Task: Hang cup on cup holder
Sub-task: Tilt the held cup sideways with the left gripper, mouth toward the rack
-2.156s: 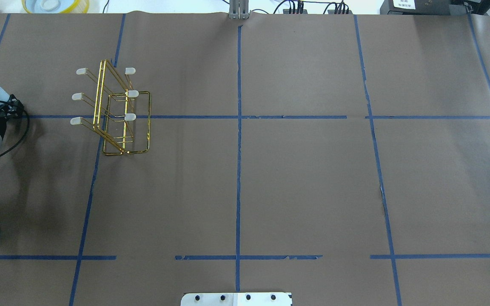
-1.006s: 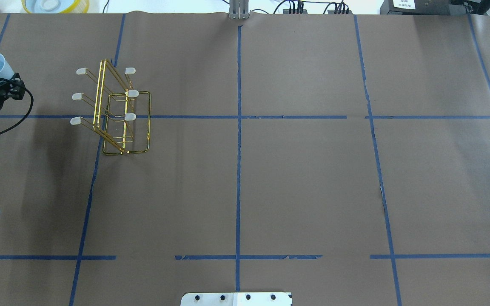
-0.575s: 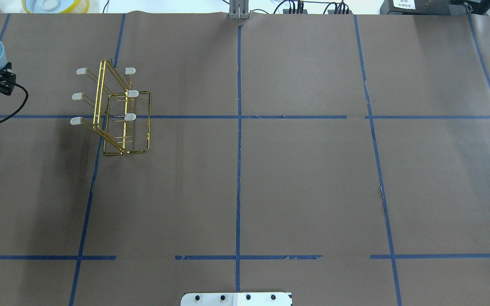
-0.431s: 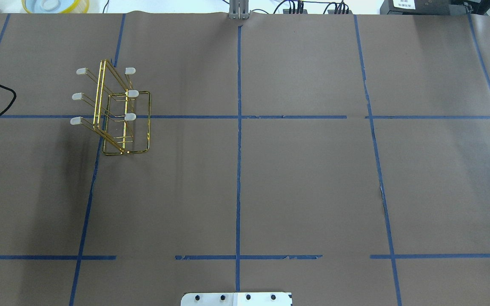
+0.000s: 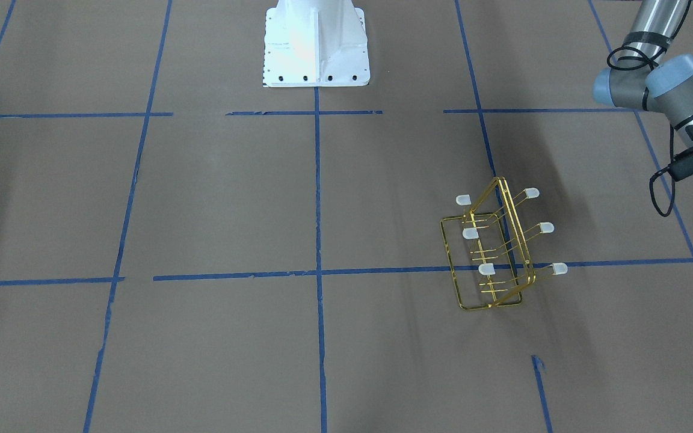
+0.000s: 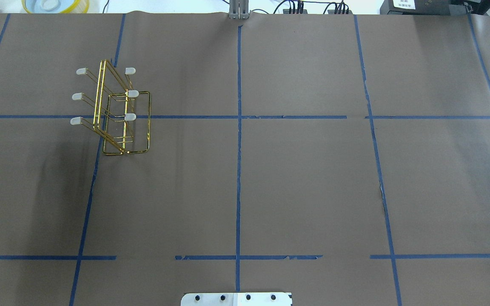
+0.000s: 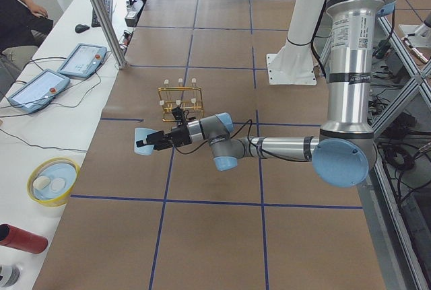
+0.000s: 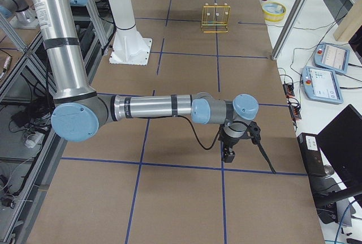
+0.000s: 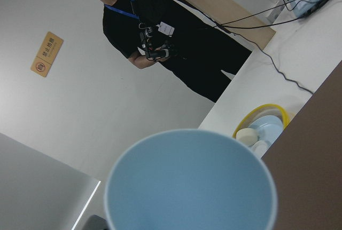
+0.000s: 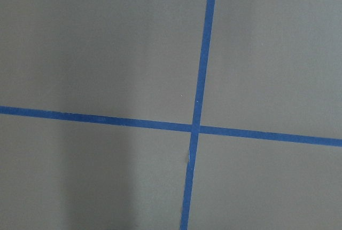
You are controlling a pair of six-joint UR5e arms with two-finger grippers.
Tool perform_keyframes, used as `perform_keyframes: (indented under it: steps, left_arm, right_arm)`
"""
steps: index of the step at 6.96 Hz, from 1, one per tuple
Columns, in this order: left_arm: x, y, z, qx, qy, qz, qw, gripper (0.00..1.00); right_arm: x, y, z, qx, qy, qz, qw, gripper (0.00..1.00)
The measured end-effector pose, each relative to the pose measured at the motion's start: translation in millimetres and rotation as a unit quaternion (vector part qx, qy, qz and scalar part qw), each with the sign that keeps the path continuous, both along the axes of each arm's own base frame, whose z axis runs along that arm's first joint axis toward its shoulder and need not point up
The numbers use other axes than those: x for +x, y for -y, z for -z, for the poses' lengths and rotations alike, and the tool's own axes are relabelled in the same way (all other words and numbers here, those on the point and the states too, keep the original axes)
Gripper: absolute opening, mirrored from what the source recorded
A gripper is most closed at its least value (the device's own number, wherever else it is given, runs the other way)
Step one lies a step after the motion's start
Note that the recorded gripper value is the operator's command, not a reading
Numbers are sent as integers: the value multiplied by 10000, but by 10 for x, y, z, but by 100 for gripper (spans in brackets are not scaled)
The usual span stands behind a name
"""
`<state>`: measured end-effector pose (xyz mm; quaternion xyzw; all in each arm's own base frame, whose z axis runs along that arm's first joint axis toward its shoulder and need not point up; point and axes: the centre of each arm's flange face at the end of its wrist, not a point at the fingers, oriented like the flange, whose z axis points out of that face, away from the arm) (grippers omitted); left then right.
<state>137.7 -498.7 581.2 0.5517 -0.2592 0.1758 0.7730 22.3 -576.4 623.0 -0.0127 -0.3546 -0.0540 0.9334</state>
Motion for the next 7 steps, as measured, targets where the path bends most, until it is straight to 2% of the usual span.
perform_keyframes:
  steps: [1, 2, 3, 4, 7]
  left_arm:
    - [-40, -37, 72, -117, 1088, 57, 9940, 0]
    - [-24, -67, 184, -248, 1994, -15, 9796, 0]
    - [50, -104, 301, -305, 2557, -154, 9661, 0]
    - [181, -148, 392, -276, 2792, -308, 9593, 0]
    - [410, -370, 704, 95, 3036, -690, 9503, 0]
  right_arm:
    - [0, -1, -2, -3, 0, -2, 10000, 100]
    - [0, -2, -3, -5, 0, -3, 10000, 100]
    - [0, -2, -2, -4, 0, -2, 10000, 100]
    - [0, -2, -2, -3, 0, -1, 10000, 100]
    - [0, -2, -3, -4, 0, -2, 10000, 100]
